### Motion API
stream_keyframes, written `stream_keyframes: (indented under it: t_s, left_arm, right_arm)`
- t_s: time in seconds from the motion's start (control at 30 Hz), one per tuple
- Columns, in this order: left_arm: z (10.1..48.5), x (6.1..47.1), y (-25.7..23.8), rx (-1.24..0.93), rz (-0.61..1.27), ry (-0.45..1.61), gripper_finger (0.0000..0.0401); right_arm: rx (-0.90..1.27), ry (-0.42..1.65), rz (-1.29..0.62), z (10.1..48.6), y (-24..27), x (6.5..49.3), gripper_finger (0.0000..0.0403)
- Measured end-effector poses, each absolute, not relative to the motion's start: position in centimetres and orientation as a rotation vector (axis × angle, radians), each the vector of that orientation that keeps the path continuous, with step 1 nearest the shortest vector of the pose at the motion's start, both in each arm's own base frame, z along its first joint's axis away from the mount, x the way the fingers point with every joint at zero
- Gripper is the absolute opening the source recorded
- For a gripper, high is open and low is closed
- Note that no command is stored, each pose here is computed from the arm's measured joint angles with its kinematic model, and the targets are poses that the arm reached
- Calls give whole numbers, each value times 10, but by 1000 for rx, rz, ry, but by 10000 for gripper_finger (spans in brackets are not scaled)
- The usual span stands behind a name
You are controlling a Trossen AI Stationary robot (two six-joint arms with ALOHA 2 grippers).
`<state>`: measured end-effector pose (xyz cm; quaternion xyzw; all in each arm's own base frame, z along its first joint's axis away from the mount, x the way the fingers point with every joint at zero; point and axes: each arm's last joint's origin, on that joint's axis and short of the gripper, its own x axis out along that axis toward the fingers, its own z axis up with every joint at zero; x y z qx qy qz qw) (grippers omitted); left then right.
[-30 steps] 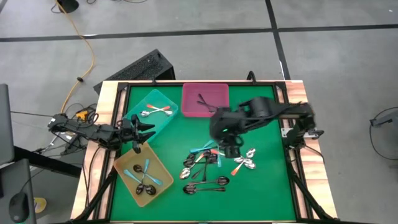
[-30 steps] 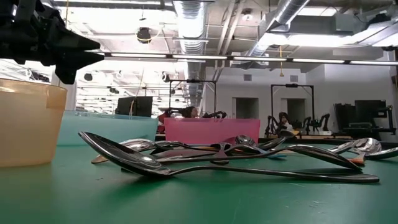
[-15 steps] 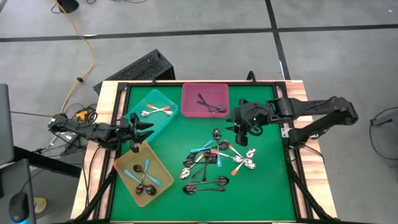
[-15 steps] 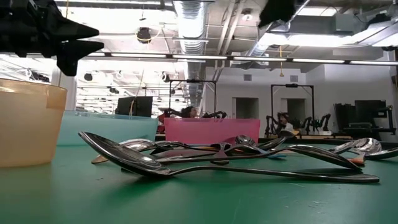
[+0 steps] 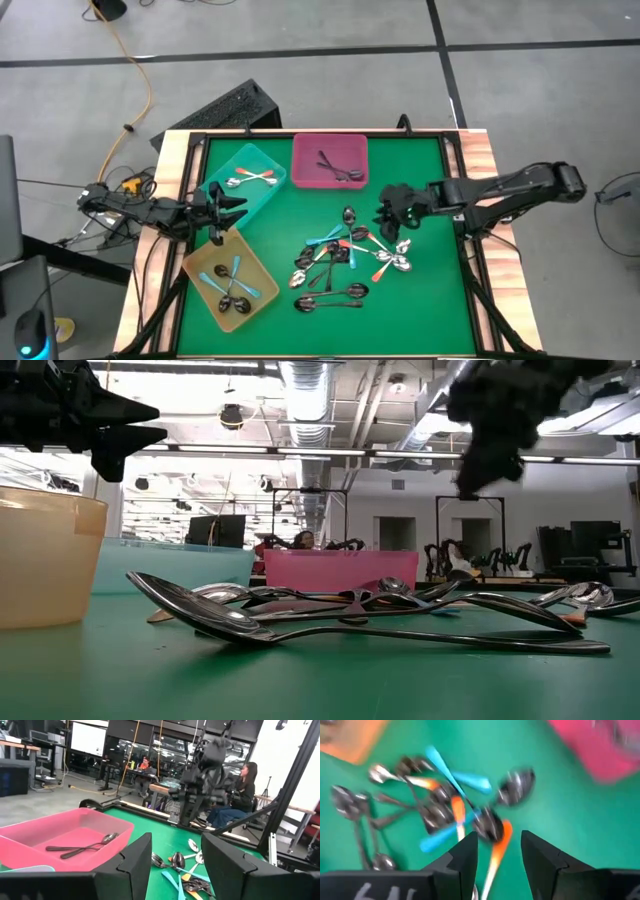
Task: Sort silverware by color (type)
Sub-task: Put the orange spoon into the blue bin
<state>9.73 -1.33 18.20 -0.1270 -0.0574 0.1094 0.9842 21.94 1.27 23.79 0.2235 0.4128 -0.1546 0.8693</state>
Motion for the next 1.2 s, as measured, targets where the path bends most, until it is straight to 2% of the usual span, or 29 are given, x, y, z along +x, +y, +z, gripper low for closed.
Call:
stream_keyframes:
  t_s: [0.23, 0.4, 0.77, 1.2]
  left_arm:
    - [182, 97, -13, -243, 234, -115, 158]
    - [182, 97, -13, -243, 239, -115, 158]
    - [181, 97, -13, -254, 244, -106, 158]
    - [180, 97, -12, -257, 250, -96, 158]
  right_arm:
    - [555, 1083, -492, 211, 24, 204, 159]
    - [530, 1070, -522, 202, 36, 214, 159]
    - [435, 1181, -525, 160, 59, 236, 159]
    - [430, 1210, -511, 137, 66, 249, 159]
